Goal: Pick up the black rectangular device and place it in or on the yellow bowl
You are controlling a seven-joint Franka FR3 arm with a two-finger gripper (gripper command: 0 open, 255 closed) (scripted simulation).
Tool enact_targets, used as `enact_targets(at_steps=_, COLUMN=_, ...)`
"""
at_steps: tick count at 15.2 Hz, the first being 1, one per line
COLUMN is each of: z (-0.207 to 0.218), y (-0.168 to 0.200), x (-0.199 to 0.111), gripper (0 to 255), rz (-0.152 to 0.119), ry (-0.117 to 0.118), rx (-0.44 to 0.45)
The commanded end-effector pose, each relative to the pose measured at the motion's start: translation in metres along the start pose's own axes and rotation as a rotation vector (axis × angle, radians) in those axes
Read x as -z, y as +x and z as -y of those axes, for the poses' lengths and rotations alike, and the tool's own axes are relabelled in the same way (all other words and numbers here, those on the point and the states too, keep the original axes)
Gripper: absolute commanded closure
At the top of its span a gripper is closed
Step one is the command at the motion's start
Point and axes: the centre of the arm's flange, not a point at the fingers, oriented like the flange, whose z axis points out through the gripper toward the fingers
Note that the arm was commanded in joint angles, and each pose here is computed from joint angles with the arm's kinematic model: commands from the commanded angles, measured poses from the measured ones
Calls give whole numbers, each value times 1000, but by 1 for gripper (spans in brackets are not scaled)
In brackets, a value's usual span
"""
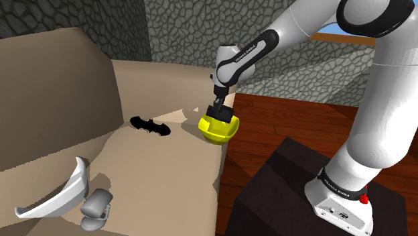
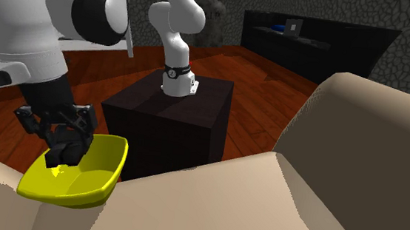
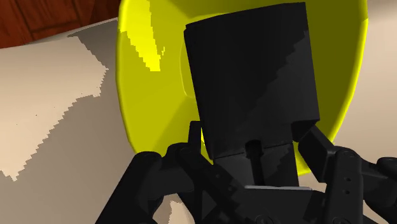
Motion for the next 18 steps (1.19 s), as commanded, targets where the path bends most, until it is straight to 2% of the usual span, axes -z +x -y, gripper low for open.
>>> enact_targets(at_steps=1, z=-1, y=1, x=-10, gripper=255, rz=-1, ry=0, rx=0)
enact_targets(at_steps=6, z=-1, y=0, x=-36, gripper=255, rz=-1, ry=0, rx=0)
enact_targets(at_steps=13, z=-1, y=0, x=-36, gripper=255, rz=-1, ry=0, rx=0)
enact_targets(at_steps=14, z=-1, y=0, x=-36, gripper=0, rz=-1, ry=0, rx=0)
enact_targets(at_steps=18, z=-1, y=0, x=-36, gripper=0, rz=-1, ry=0, rx=0)
